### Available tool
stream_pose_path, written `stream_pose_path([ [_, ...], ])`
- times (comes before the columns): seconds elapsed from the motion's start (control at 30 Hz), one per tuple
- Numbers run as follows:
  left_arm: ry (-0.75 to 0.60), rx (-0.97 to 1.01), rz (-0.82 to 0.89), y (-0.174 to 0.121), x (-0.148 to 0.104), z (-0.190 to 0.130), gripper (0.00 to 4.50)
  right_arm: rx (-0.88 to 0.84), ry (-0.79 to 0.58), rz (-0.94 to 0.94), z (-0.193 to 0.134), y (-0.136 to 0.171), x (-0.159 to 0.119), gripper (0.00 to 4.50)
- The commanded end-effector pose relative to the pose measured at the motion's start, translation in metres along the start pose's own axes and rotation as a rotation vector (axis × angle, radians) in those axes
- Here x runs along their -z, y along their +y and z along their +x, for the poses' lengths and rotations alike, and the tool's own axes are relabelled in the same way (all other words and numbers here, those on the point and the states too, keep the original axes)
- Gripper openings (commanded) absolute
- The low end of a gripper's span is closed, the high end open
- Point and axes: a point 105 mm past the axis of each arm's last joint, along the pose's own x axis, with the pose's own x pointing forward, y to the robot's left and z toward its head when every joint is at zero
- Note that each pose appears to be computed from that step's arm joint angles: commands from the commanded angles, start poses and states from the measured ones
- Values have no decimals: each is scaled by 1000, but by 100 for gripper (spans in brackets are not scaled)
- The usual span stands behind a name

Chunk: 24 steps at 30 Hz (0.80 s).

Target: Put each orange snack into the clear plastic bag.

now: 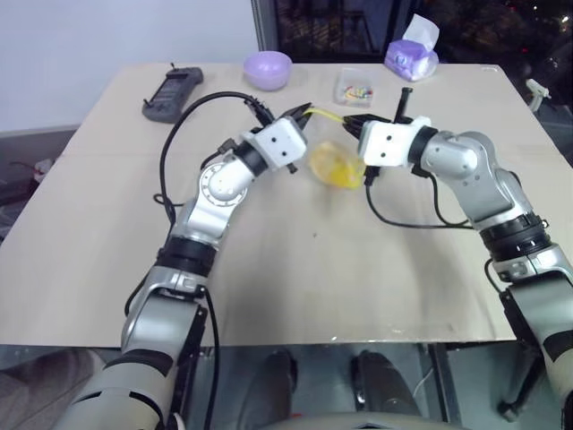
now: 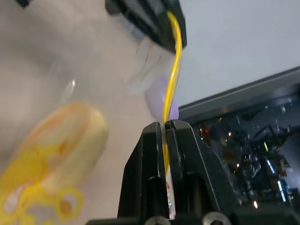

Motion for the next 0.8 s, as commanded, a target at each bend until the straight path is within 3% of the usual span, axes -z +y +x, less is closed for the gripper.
stream_pose_path([
  [0.03, -32, -114, 30, 33, -7, -2, 0, 74, 113, 86, -25, -18, 32, 7],
  [0.47, -35, -94, 1, 26, -3, 4, 0, 88, 269, 110, -60, -23, 71, 7],
  [0.8, -1, -80, -83, 18, 11, 23, 0, 104, 277, 101, -53, -26, 77, 7],
])
